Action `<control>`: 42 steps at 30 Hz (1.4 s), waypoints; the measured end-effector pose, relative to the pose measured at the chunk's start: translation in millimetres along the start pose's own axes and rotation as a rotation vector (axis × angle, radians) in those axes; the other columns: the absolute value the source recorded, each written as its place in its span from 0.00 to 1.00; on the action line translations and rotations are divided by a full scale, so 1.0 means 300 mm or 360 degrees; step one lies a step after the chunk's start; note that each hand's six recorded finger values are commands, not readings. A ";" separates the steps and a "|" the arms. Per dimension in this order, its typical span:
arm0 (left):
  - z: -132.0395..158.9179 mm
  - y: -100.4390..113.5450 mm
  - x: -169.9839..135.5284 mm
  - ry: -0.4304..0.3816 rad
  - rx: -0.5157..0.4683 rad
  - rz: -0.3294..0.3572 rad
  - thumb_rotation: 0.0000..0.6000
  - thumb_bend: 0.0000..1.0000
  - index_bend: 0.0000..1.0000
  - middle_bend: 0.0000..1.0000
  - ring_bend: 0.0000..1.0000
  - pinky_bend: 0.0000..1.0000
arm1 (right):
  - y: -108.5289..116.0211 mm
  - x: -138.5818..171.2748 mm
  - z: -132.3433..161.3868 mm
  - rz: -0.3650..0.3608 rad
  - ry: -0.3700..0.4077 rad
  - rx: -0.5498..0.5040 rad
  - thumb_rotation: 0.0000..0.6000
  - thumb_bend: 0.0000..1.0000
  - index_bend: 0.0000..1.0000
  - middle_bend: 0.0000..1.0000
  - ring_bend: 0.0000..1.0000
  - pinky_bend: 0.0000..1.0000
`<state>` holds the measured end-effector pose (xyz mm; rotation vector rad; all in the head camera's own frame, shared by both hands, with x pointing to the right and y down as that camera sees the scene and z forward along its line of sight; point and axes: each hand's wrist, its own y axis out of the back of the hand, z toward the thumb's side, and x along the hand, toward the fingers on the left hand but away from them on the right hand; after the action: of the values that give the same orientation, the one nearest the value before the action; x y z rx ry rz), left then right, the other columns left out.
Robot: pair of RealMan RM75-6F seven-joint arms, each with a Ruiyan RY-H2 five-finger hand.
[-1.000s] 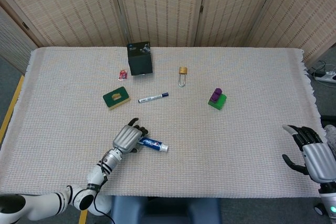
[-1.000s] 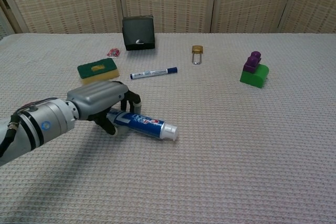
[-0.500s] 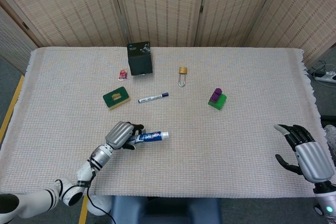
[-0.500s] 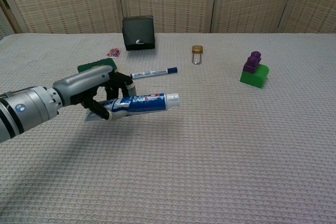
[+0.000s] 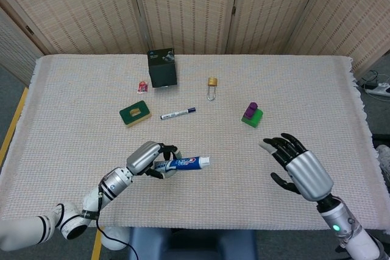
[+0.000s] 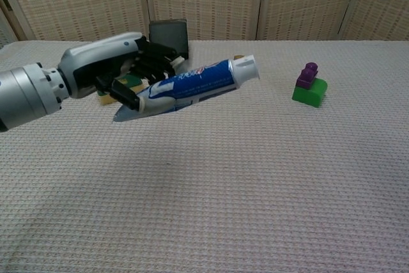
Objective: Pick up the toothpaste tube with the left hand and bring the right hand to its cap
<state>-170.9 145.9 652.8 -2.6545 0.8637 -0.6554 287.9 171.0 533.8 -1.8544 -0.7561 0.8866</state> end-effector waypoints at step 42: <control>0.115 0.017 0.021 -0.0061 0.0005 0.0068 1.00 0.72 0.84 0.77 0.75 0.53 | -0.056 -0.295 0.285 -0.0124 0.0284 -0.0049 1.00 0.35 0.15 0.21 0.18 0.13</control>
<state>-151.6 142.0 623.3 -2.6293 0.9055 -0.5928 166.2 147.5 544.7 -1.8890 -0.7288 0.6535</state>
